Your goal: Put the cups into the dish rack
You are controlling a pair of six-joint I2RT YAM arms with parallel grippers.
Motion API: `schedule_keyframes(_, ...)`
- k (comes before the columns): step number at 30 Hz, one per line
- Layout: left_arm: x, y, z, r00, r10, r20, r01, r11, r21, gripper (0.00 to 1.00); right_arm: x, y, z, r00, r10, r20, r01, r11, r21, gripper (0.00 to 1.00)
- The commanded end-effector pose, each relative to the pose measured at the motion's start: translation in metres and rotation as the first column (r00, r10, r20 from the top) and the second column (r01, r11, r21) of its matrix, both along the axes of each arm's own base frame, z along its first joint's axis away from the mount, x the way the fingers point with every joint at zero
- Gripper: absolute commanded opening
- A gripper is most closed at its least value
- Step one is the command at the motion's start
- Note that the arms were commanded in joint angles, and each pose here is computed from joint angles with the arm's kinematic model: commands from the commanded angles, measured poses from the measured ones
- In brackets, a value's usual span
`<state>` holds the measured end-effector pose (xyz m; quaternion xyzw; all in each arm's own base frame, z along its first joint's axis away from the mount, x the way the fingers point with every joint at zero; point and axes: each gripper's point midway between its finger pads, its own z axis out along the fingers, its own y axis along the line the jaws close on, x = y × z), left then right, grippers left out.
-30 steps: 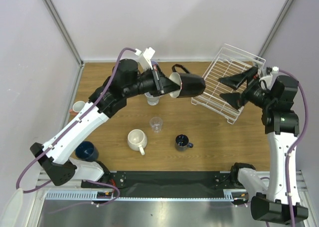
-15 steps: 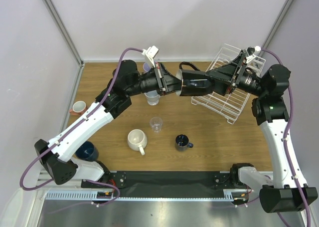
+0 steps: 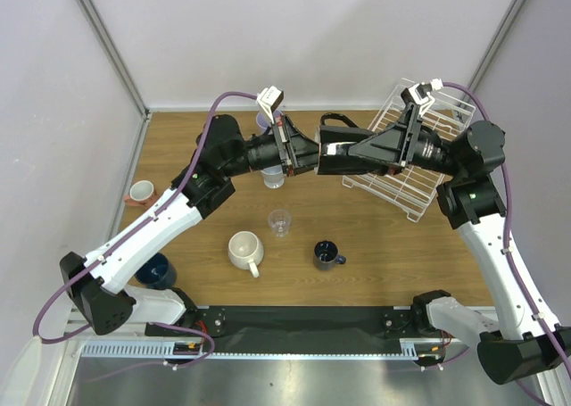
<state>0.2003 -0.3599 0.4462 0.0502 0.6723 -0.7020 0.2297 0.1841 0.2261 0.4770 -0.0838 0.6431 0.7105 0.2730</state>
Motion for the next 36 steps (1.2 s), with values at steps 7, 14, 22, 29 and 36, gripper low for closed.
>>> schedule_keyframes(7, -0.022, 0.021, 0.045, 0.999, -0.01, 0.042, 0.016, 0.988, -0.157, 0.0, -0.008, 0.001, 0.02, 0.993, -0.009, 0.116, 0.007, 1.0, 0.024, 0.93)
schedule_keyframes(14, -0.026, 0.024, 0.03, 0.999, -0.025, -0.043, 0.018, 0.989, -0.144, 0.0, -0.002, 0.001, 0.011, 0.992, -0.026, 0.122, 0.029, 0.999, -0.023, 0.96)
schedule_keyframes(22, -0.024, 0.021, 0.022, 0.997, -0.032, -0.07, 0.024, 0.993, -0.116, 0.0, -0.011, 0.003, 0.01, 0.991, 0.028, 0.129, -0.023, 0.999, -0.041, 0.84)
schedule_keyframes(29, -0.022, 0.018, 0.019, 0.996, -0.041, -0.079, 0.032, 0.994, -0.101, 0.0, -0.011, 0.004, 0.008, 0.993, 0.024, 0.119, -0.019, 0.999, -0.04, 0.43)
schedule_keyframes(36, -0.016, 0.022, -0.004, 0.998, -0.009, -0.066, 0.007, 1.0, -0.026, 0.51, 0.0, 0.008, 0.004, 0.992, 0.01, 0.122, -0.003, 0.998, -0.058, 0.0)
